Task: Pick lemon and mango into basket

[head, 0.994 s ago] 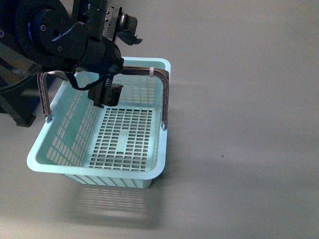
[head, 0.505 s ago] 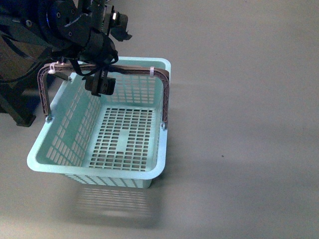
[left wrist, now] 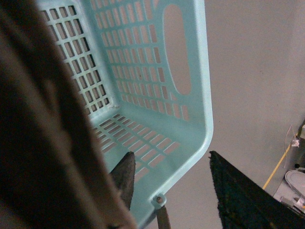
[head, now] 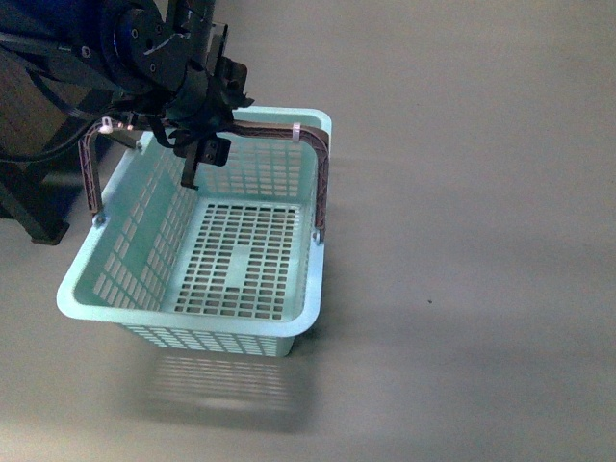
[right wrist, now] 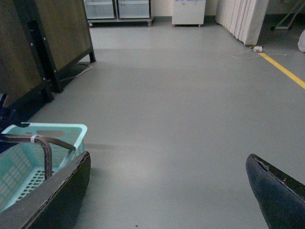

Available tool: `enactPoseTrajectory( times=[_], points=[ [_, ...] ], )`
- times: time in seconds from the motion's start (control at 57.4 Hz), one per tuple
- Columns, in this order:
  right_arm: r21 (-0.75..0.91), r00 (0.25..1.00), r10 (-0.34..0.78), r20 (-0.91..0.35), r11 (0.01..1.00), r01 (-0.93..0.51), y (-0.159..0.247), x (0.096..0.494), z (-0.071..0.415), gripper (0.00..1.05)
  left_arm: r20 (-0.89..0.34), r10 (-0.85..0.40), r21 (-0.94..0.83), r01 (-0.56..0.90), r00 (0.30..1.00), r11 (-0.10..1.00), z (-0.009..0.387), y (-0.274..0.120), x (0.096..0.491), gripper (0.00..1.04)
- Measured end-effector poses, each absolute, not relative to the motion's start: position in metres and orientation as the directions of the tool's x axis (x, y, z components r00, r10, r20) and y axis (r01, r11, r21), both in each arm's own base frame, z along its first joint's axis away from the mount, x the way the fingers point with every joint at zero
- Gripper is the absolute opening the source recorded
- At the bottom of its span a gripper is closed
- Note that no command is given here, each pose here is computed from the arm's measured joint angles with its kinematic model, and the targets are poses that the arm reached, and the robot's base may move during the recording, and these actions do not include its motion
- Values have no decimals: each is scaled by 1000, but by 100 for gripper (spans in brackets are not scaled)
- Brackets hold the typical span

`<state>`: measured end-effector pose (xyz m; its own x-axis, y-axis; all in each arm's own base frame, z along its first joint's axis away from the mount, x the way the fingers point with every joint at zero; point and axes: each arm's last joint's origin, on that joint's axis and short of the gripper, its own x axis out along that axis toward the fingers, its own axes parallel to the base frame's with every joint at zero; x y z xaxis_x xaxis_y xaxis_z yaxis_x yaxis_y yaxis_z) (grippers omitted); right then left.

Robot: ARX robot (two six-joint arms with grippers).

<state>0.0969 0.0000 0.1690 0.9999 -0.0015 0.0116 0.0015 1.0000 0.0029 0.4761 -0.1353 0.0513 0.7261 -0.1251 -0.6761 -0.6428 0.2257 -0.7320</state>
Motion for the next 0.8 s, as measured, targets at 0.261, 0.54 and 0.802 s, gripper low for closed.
enactPoseTrajectory(
  times=[0.261,0.54,0.802],
  points=[
    [3,1000,-2,12,1000,1,0,97,169,96,-687,-132,-723,-653,715,225,54,-130,463,31],
    [3,1000,-2,12,1000,1,0,97,169,96,-580,-182,-812,-548,794,199,126,-115,418,31],
    [3,1000,-2,12,1000,1,0,97,169,96,-449,-210,-892,-424,868,157,212,-96,356,31]
  ],
)
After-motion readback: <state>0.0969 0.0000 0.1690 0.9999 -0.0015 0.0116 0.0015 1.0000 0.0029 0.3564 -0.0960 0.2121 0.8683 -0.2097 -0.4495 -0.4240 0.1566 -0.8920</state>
